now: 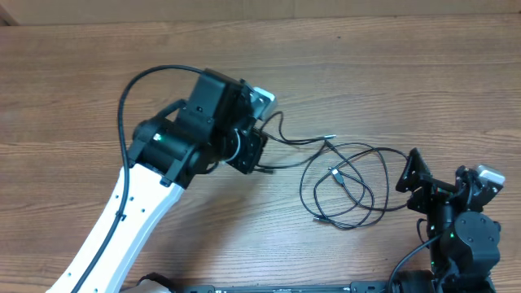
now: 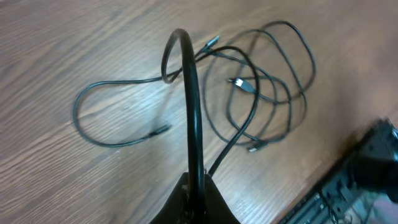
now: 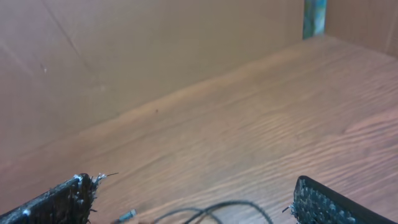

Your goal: Untangle cables

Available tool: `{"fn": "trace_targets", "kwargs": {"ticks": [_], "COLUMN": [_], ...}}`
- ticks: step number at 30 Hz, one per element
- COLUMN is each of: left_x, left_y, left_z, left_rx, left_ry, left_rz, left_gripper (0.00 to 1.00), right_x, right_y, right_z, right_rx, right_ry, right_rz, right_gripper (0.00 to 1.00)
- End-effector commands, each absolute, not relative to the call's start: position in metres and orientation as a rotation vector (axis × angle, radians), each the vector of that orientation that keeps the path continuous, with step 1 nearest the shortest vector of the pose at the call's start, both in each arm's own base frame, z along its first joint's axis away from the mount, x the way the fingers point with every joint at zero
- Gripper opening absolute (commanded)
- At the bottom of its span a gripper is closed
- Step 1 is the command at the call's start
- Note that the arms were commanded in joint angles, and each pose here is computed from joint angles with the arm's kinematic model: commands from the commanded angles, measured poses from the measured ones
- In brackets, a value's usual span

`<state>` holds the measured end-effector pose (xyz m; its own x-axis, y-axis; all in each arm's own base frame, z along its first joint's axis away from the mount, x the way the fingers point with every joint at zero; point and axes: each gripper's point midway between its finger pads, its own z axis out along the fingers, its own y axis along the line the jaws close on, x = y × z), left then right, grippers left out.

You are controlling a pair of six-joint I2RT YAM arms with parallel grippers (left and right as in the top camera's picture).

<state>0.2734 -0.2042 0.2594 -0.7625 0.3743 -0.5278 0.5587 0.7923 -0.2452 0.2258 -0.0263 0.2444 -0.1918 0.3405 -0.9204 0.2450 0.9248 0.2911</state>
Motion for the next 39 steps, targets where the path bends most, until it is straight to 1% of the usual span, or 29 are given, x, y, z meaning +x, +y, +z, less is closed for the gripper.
{"fn": "trace_targets", "kwargs": {"ticks": [1, 5, 12, 13, 24, 25, 30, 39], "left_x": [0.287, 0.301, 0.331, 0.336, 0.348, 0.347, 0.33, 0.28], "left_y": [-0.185, -0.163, -0.088, -0.067, 0.062, 0.083, 0.145, 0.227], "left_z": [0.27, 0.27, 0.267, 0.268, 0.276, 0.278, 0.281, 0.282], "left_rx": [0.577, 0.457, 0.02, -0.077, -0.66, -0.745, -1.039, -1.319], "left_ry": [2.505, 2.522, 2.551, 2.544, 2.387, 2.341, 2.203, 2.04], "left_rz": [-0.499, -0.46, -0.289, -0.273, -0.172, -0.155, -0.115, 0.004], "left_gripper": [0.04, 0.04, 0.04, 0.04, 0.04, 0.04, 0.04, 0.04], "right_x": [0.224, 0.222, 0.221, 0.221, 0.217, 0.217, 0.215, 0.214], "right_y": [-0.019, -0.011, -0.003, 0.0, 0.008, 0.008, 0.01, 0.021], "right_z": [0.247, 0.24, 0.233, 0.233, 0.224, 0.222, 0.219, 0.217], "right_rx": [0.425, 0.4, 0.376, 0.365, 0.338, 0.339, 0.336, 0.297], "right_ry": [1.788, 1.825, 1.866, 1.869, 1.916, 1.924, 1.94, 1.958], "right_rz": [0.15, 0.185, 0.226, 0.241, 0.283, 0.282, 0.289, 0.353], "right_gripper": [1.0, 1.0, 1.0, 1.0, 1.0, 1.0, 1.0, 1.0]}}
